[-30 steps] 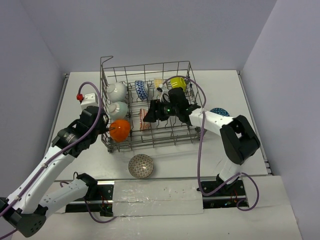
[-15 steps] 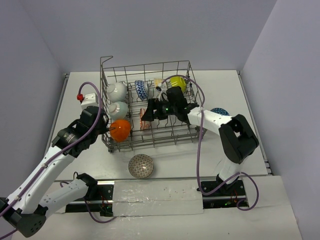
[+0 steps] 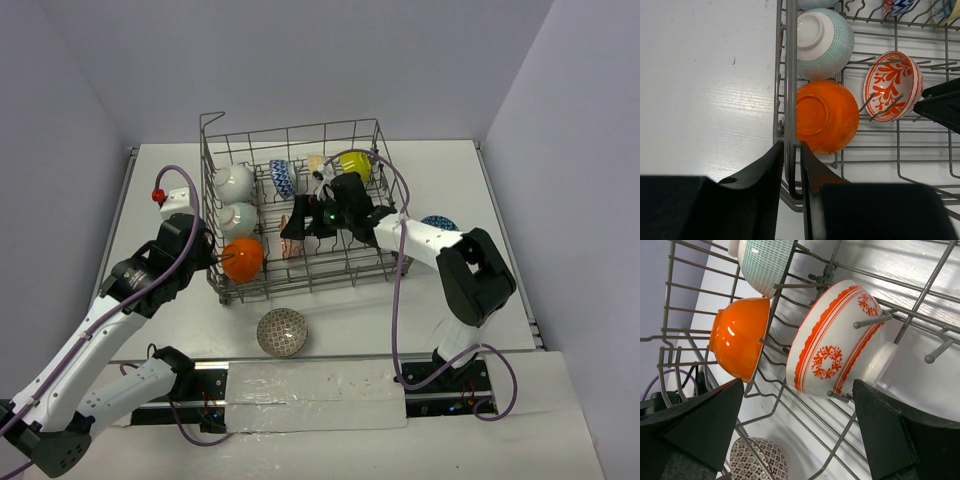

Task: Load the bowls into the dish rack
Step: Move the bowl to the dish rack.

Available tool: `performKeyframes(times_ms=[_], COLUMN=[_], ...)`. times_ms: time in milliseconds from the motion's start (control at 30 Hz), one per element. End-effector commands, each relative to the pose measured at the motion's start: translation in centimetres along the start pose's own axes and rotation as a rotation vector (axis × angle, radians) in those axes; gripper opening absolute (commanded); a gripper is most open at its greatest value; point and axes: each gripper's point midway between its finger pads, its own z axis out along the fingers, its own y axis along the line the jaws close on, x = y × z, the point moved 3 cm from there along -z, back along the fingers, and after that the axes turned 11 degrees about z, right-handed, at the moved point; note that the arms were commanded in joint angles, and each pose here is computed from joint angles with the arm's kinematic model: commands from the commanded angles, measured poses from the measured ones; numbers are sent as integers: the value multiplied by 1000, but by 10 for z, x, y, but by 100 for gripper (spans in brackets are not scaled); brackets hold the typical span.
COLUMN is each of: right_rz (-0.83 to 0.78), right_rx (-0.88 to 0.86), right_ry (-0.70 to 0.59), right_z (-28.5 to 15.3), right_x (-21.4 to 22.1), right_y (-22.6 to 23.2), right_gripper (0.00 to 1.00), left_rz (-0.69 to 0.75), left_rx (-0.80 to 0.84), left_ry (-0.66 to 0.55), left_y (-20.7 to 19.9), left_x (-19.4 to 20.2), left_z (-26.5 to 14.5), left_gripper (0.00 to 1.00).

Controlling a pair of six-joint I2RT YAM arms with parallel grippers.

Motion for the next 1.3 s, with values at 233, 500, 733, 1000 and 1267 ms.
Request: performKeyframes(times_ms=[233, 500, 733, 1000, 1267], right_rz=[-30, -49, -49, -42, -29], right_rx=[184, 236, 266, 253, 246], right_ry=[-112, -84, -42, -33, -19], right_z=[-25, -19, -5, 10, 17], right_x=[-19, -16, -8, -5, 0], right_y=[-14, -4, -2, 12, 13], right_gripper=[98, 99, 99, 100, 100], left_rz=[11, 9, 17, 25, 32], left_rx=[26, 40, 53, 76, 81], left_ry=[0, -8, -3, -8, -17], left_y=[-2, -2, -5, -7, -5], left_x=[-1, -1, -1, -2, -2], left_z=[-5, -7, -7, -8, -12], left_gripper=[25, 26, 27, 27, 27])
